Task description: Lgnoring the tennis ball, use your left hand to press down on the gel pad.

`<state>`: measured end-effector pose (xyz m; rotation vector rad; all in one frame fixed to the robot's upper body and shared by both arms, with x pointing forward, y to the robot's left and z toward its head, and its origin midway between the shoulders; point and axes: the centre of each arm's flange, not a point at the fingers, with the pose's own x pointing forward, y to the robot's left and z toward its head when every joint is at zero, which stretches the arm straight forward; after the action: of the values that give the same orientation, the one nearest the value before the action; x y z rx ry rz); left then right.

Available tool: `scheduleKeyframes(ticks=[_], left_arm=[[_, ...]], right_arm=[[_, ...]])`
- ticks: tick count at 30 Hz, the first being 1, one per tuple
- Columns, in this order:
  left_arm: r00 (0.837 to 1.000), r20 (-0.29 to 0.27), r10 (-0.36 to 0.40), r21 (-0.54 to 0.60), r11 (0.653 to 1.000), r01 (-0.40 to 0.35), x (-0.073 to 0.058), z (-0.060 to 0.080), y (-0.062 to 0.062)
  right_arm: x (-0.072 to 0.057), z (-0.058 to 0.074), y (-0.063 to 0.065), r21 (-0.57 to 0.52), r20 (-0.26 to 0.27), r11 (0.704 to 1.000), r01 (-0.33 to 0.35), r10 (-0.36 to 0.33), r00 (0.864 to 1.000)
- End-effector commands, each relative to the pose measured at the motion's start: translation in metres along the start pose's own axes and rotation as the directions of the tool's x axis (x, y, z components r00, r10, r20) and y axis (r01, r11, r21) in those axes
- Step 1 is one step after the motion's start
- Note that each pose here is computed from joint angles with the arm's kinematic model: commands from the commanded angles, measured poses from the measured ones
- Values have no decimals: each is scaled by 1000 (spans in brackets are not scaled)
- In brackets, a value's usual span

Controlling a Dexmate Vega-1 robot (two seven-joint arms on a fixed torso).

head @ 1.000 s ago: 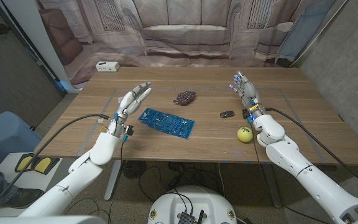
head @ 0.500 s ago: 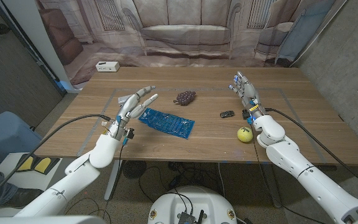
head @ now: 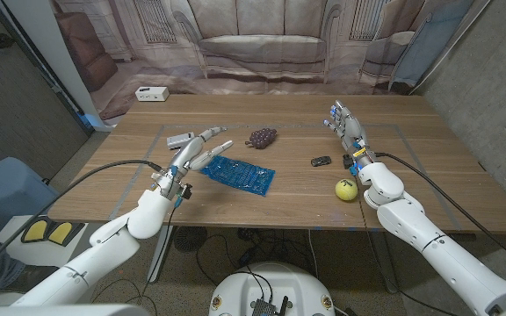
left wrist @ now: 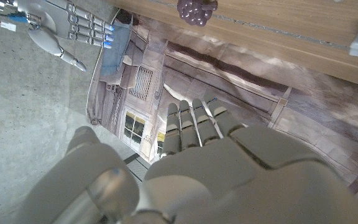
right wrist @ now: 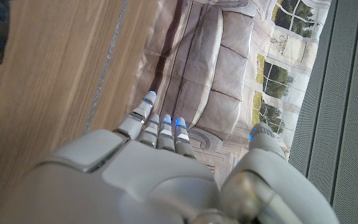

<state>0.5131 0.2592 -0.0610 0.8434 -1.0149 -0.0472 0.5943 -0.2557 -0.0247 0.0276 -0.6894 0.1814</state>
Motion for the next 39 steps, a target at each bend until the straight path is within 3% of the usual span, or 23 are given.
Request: scheduleKeyframes(ticks=[1,12,24,39], left_arm=[[995,-13,-99,95,990,100,9,8,-9],[982,-18,-188,147,971,189,19,18,-21],[980,-42,-195,191,961,199,21,20,-25],[957,-64,-284,233,928,291,29,23,-31]], right_arm=[[-6,3,-2,0,2,1000,11,-11,1000],[-13,1,-6,5,3,1000,25,-25,1000],[-13,-2,-7,15,12,1000,27,-27,1000],[-18,0,-10,10,10,999,43,-43,999]])
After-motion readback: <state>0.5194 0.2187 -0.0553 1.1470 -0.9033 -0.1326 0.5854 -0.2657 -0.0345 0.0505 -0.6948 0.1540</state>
